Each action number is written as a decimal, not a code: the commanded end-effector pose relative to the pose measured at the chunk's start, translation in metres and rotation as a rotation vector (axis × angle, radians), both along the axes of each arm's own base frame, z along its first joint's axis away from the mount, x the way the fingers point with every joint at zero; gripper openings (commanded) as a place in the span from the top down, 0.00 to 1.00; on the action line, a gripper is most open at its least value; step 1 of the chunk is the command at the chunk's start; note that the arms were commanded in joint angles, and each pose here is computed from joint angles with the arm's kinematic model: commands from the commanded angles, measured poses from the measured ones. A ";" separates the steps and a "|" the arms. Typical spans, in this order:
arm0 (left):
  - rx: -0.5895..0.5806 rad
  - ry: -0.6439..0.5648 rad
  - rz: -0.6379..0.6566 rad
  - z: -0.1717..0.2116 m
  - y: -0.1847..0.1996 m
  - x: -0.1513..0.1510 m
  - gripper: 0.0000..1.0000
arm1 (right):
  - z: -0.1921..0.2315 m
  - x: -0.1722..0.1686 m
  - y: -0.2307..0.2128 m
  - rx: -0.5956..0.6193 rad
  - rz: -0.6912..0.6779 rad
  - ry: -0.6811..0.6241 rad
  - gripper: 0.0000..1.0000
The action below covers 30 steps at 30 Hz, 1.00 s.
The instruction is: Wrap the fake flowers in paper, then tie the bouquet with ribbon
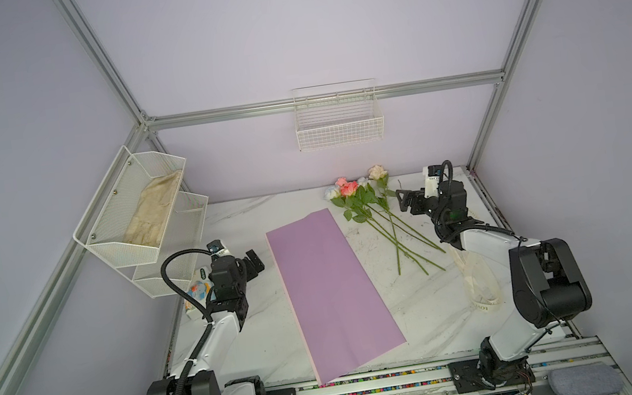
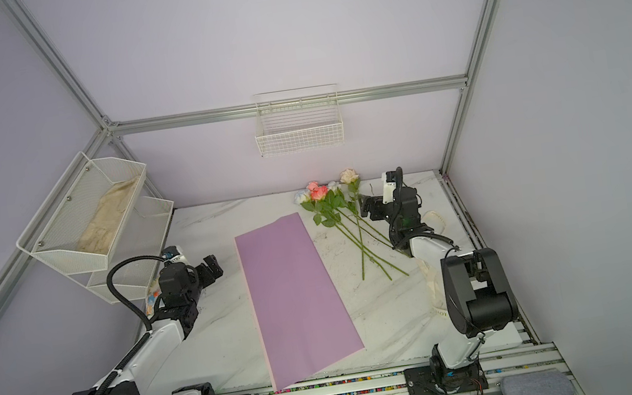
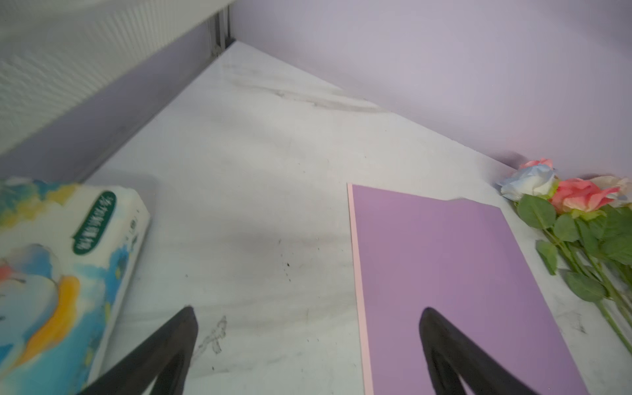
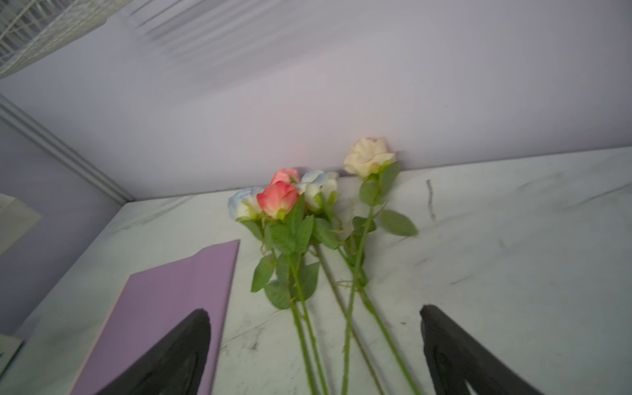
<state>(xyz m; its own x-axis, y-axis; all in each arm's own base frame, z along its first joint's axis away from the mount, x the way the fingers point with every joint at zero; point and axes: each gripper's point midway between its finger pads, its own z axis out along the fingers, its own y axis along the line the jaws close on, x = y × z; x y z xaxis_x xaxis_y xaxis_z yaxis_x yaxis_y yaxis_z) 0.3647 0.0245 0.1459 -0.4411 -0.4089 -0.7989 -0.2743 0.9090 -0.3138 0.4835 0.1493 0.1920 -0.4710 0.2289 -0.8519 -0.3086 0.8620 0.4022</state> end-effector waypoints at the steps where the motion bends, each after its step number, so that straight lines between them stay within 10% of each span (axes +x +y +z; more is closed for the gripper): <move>1: -0.244 0.042 -0.182 0.015 -0.048 0.000 0.00 | -0.049 -0.018 0.046 0.053 0.106 0.280 0.04; 18: -0.221 0.373 -0.241 -0.066 -0.100 -0.051 0.00 | -0.128 0.011 0.133 0.040 0.195 0.495 0.09; 30: -0.244 0.427 -0.297 -0.075 -0.113 -0.054 0.00 | -0.181 0.040 0.086 -0.041 -0.063 0.578 0.08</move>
